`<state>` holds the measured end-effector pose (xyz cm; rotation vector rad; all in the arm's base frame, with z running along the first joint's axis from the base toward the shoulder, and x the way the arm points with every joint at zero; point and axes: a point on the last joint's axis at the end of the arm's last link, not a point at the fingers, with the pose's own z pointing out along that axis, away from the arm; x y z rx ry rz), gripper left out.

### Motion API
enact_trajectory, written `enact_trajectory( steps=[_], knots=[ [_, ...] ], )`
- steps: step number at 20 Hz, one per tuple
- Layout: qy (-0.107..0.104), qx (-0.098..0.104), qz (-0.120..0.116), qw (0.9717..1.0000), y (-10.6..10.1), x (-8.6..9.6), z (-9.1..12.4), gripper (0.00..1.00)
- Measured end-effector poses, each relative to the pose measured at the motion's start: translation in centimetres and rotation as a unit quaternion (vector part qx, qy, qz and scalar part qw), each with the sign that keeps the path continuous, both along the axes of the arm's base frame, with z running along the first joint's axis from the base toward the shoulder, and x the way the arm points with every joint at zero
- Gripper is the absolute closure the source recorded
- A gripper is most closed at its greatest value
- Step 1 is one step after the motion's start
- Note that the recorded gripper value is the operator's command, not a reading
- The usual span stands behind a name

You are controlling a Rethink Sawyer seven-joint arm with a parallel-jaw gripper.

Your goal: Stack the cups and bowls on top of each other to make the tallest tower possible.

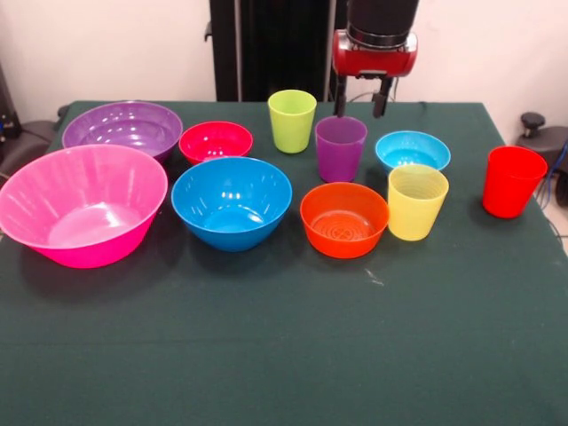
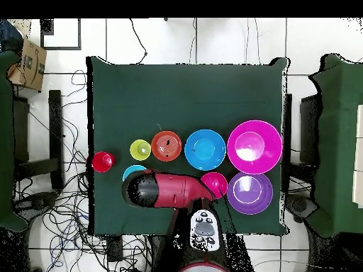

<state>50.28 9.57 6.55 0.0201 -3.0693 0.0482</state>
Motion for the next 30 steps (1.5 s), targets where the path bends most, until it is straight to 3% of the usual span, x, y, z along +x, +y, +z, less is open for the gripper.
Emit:
enact_trajectory(
  steps=[30],
  knots=[
    [0.005, 0.000, 0.006, 1.0000, 0.63, -0.36, -0.39, 0.00]
  ],
)
